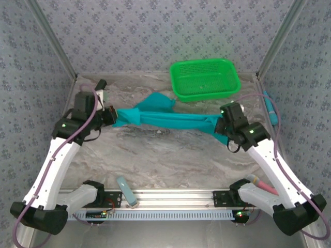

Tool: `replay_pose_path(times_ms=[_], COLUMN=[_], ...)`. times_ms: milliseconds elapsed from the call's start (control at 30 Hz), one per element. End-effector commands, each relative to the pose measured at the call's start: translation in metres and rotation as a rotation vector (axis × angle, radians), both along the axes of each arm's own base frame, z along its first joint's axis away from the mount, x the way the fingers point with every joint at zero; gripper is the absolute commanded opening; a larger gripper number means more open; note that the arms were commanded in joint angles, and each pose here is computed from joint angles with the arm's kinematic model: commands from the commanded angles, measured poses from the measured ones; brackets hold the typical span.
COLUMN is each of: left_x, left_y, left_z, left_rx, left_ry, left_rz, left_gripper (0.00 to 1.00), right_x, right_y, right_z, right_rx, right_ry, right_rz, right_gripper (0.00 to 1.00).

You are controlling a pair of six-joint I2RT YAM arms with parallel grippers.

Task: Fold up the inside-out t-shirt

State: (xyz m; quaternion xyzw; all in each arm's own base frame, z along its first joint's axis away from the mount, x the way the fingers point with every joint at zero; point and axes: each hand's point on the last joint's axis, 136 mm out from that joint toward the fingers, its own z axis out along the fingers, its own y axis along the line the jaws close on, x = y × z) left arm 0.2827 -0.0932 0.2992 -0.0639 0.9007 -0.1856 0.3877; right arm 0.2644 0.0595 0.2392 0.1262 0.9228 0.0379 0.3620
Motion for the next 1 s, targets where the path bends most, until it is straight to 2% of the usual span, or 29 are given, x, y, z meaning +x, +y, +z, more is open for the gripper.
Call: replay_pose_path(times_ms=[0, 67, 200, 267, 400, 467, 533, 633, 700, 767, 833, 867, 900, 967], left_x=[0.021, 0.044, 0.092, 0.105, 0.11, 0.108, 0.1, 0.084, 0.07, 0.051, 0.032, 0.02, 0.009, -0.011], left_y=[0.014, 0.01, -0.009, -0.018, -0.035, -0.039, -0.042, -0.038, -0.033, -0.035, -0.033, -0.027, -0.021, -0.006], left_z=[0.062, 0.093, 0.155, 0.178, 0.213, 0.219, 0.211, 0.164, 0.111, 0.05, -0.018, -0.052, -0.081, -0.117], left_rx=[0.032, 0.032, 0.032, 0.015, -0.02, -0.028, -0.032, -0.019, -0.047, -0.123, -0.189, -0.219, -0.23, -0.196], left_ry=[-0.174, -0.247, -0.392, -0.427, -0.5, -0.528, -0.529, -0.484, -0.435, -0.366, -0.287, -0.237, -0.198, -0.145], left_rz=[0.029, 0.008, -0.073, -0.111, -0.202, -0.226, -0.256, -0.257, -0.223, -0.211, -0.171, -0.124, -0.086, -0.029], left_gripper=[0.0, 0.0, 0.0, 0.0, 0.0, 0.0, 0.0, 0.0, 0.0, 0.0, 0.11, 0.13, 0.16, 0.26], right_x=[0.019, 0.038, 0.067, 0.073, 0.07, 0.062, 0.054, 0.039, 0.025, 0.009, -0.009, -0.019, -0.026, -0.037], right_y=[-0.017, -0.008, -0.016, -0.019, -0.014, -0.011, -0.008, -0.003, 0.001, 0.002, 0.003, 0.003, 0.006, 0.014], right_z=[0.045, 0.074, 0.127, 0.152, 0.193, 0.198, 0.184, 0.129, 0.065, 0.006, -0.048, -0.071, -0.087, -0.102], right_rx=[-0.059, -0.023, -0.061, -0.081, -0.076, -0.062, -0.052, -0.033, 0.002, 0.043, 0.088, 0.114, 0.142, 0.183], right_ry=[-0.125, -0.205, -0.301, -0.348, -0.449, -0.472, -0.463, -0.384, -0.267, -0.153, -0.049, -0.005, 0.022, 0.057], right_rz=[-0.001, 0.055, 0.049, 0.052, 0.108, 0.127, 0.146, 0.167, 0.163, 0.134, 0.112, 0.096, 0.103, 0.136], right_gripper=[0.0, 0.0, 0.0, 0.0, 0.0, 0.0, 0.0, 0.0, 0.02, 0.19, 0.3, 0.35, 0.38, 0.45])
